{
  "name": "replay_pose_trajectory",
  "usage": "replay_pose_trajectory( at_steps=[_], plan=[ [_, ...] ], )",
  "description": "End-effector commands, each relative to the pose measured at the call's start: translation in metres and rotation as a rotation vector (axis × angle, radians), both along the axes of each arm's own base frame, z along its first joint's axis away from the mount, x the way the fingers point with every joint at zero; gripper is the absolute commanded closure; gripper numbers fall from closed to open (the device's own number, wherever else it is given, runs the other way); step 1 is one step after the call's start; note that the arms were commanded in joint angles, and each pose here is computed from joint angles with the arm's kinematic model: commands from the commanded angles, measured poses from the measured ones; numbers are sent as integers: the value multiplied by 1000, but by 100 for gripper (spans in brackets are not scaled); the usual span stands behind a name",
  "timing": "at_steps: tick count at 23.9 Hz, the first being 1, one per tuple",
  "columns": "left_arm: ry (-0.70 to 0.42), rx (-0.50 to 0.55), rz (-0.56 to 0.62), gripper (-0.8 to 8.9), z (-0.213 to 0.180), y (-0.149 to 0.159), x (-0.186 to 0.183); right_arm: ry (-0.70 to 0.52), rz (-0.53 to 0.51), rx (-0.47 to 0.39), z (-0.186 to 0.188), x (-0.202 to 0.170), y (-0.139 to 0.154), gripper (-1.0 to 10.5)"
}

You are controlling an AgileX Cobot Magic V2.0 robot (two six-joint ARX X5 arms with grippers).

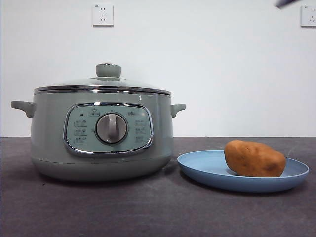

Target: Take the potato out from the steamer,put the potato on the plate,close the lid

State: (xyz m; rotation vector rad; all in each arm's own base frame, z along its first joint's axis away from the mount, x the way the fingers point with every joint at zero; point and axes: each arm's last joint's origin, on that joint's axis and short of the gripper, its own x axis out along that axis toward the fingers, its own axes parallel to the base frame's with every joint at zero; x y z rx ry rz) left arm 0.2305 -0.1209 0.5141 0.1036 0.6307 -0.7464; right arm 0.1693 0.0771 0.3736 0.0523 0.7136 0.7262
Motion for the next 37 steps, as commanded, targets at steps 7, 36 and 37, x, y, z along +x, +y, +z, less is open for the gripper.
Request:
replay_pose_trajectory(
  at_steps=[7, 36, 37],
  plan=[
    [-23, -147, -265, 798, 23, 14, -54, -35, 188, 143, 18, -8, 3, 608],
    [-50, -121, -238, 817, 23, 18, -51, -58, 201, 123, 18, -8, 3, 947],
    [-50, -121, -239, 817, 23, 18, -51, -58, 200, 123, 18, -8, 3, 947]
  ],
)
